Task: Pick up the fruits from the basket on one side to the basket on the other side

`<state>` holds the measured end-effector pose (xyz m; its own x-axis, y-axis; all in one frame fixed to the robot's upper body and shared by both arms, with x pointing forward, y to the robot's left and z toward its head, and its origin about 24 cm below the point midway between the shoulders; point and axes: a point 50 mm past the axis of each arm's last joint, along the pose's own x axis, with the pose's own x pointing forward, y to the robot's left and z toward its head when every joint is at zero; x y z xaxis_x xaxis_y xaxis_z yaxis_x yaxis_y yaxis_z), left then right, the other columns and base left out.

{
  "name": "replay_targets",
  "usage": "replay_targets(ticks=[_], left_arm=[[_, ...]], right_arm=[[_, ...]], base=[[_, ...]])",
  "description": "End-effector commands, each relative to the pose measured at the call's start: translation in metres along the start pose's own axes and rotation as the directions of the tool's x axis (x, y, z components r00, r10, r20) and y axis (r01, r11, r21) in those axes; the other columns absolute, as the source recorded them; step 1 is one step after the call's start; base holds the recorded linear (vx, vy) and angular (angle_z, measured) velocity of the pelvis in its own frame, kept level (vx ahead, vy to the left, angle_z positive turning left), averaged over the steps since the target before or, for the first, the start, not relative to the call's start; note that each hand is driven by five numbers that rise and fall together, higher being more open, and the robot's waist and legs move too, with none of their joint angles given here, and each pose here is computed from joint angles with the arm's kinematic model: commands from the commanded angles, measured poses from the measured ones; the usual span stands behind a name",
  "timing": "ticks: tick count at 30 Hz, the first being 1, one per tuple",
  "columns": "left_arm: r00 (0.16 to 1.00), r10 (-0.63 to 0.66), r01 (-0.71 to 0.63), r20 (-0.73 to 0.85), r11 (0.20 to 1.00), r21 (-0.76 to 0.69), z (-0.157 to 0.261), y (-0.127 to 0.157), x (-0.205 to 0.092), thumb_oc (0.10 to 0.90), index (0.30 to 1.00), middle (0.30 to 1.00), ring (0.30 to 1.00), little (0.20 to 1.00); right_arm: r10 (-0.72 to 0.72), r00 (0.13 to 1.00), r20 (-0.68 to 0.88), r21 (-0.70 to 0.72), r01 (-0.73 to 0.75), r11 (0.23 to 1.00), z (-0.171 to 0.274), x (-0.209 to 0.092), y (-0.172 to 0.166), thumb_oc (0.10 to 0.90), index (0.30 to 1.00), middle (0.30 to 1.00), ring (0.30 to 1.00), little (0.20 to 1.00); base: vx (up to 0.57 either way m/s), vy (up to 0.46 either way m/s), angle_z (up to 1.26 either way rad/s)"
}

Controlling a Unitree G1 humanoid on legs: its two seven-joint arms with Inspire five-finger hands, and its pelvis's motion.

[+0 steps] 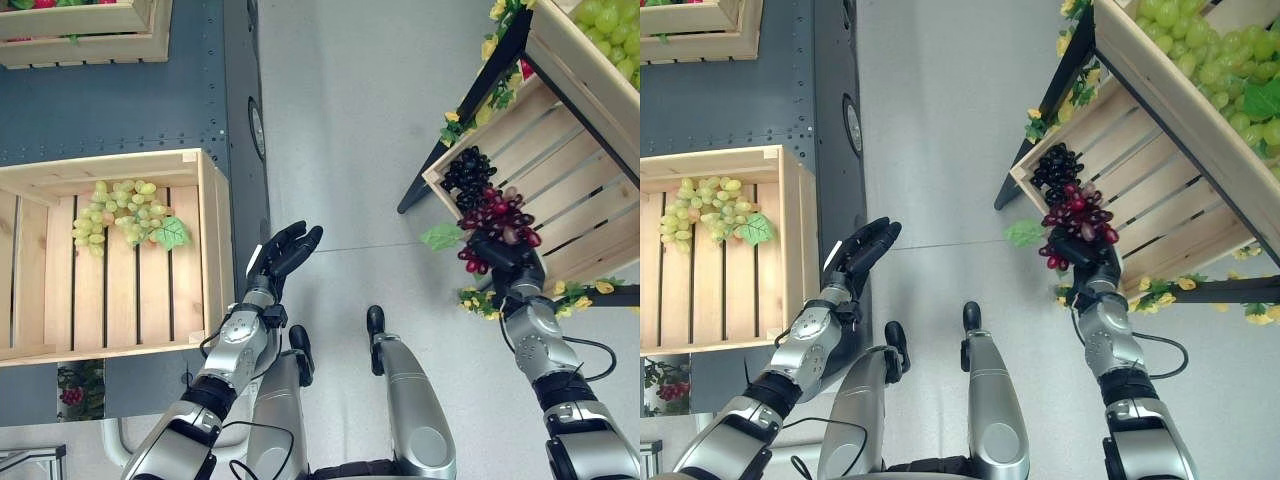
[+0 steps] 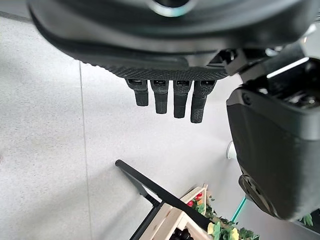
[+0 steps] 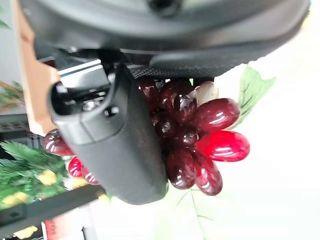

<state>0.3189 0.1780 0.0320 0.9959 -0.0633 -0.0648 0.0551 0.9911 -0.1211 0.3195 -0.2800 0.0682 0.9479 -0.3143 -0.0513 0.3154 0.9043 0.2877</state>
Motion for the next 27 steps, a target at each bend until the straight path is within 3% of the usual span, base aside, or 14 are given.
replay_targets(ticks=[1,9,19,27], left_arm=[[0.971,-0.088,0.099,0.224,0.994,-0.039,0.037,-0.022,0.001,0.8,0.9,0.9,0.9,0.9],[0.966,-0.137,0.142,0.219,0.99,-0.009,0.039,-0.026,0.0,0.8,0.9,0.9,0.9,0.9],[0.96,-0.169,0.171,0.224,0.985,0.011,0.045,-0.016,0.0,0.8,0.9,0.9,0.9,0.9],[0.942,-0.238,0.233,0.235,0.971,0.051,0.05,-0.025,-0.001,0.8,0.9,0.9,0.9,0.9]], right_arm=[[-0.036,0.882,0.47,-0.047,0.066,0.997,0.117,0.004,-0.016,0.4,0.3,0.3,0.3,0.3],[-0.125,0.836,0.534,-0.079,0.196,0.977,0.166,0.008,-0.041,0.4,0.3,0.3,0.3,0.3],[-0.229,0.87,0.437,-0.185,0.336,0.924,0.192,0.02,-0.069,0.4,0.3,0.3,0.3,0.3],[-0.312,0.881,0.356,-0.277,0.418,0.865,0.203,0.024,-0.084,0.4,0.3,0.3,0.3,0.3]], base=[[-0.01,0.011,-0.06],[-0.03,-0.028,-0.03],[-0.02,-0.037,0.05],[-0.01,-0.034,0.07]])
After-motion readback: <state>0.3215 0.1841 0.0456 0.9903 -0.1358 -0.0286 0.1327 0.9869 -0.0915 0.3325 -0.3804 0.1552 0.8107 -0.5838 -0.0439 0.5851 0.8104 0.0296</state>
